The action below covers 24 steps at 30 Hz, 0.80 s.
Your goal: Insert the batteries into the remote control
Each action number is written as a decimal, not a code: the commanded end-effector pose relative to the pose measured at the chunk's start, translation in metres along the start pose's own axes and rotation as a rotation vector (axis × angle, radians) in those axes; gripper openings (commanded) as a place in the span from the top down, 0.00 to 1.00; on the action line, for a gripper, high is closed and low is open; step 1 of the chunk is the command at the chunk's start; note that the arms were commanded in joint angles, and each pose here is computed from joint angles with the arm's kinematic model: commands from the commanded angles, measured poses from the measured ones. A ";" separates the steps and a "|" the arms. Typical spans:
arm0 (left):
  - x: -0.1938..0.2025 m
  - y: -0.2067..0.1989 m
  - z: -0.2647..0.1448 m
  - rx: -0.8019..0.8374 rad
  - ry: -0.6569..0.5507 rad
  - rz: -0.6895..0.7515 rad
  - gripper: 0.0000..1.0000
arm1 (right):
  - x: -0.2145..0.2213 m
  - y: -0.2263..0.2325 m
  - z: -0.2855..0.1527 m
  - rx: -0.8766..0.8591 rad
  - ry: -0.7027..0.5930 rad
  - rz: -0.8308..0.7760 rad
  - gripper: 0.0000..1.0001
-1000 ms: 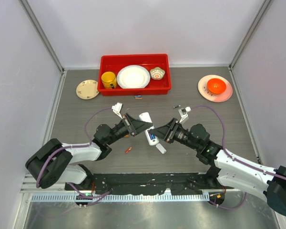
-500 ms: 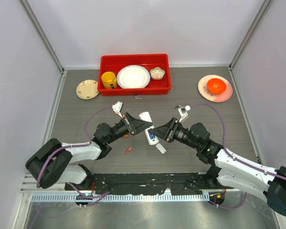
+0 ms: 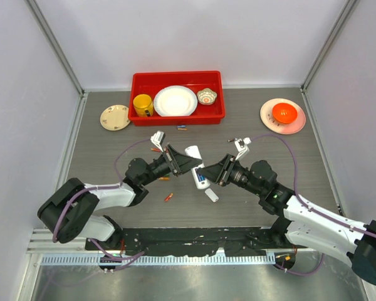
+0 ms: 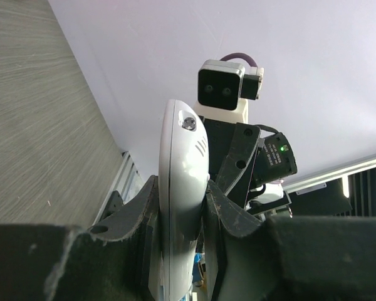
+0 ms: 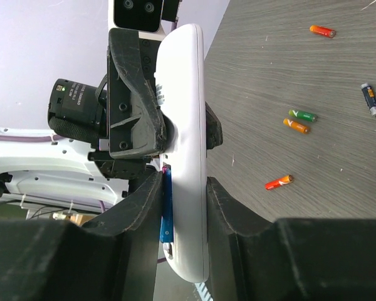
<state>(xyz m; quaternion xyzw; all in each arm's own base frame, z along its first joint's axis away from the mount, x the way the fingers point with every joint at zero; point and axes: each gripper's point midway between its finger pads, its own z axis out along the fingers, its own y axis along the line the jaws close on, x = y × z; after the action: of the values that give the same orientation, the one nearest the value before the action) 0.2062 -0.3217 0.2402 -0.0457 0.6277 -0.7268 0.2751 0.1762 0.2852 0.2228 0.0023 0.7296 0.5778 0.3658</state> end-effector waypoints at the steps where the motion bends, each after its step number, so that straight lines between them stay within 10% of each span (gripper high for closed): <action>1: -0.010 -0.098 -0.003 0.364 -0.013 0.091 1.00 | 0.012 -0.021 0.001 0.078 0.063 -0.091 0.97; 18: -0.001 -0.095 -0.003 0.360 0.042 0.080 1.00 | 0.009 -0.033 -0.002 0.174 0.109 -0.215 0.99; 24: 0.003 -0.070 -0.001 0.297 0.048 0.071 1.00 | 0.014 -0.010 0.004 0.070 0.116 -0.082 0.64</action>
<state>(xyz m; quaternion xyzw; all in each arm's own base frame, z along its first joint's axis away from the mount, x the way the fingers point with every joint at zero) 0.2118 -0.3241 0.2463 -0.0420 0.6220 -0.7342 0.2688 0.1832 0.2853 0.2274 -0.0344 0.7540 0.5330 0.3824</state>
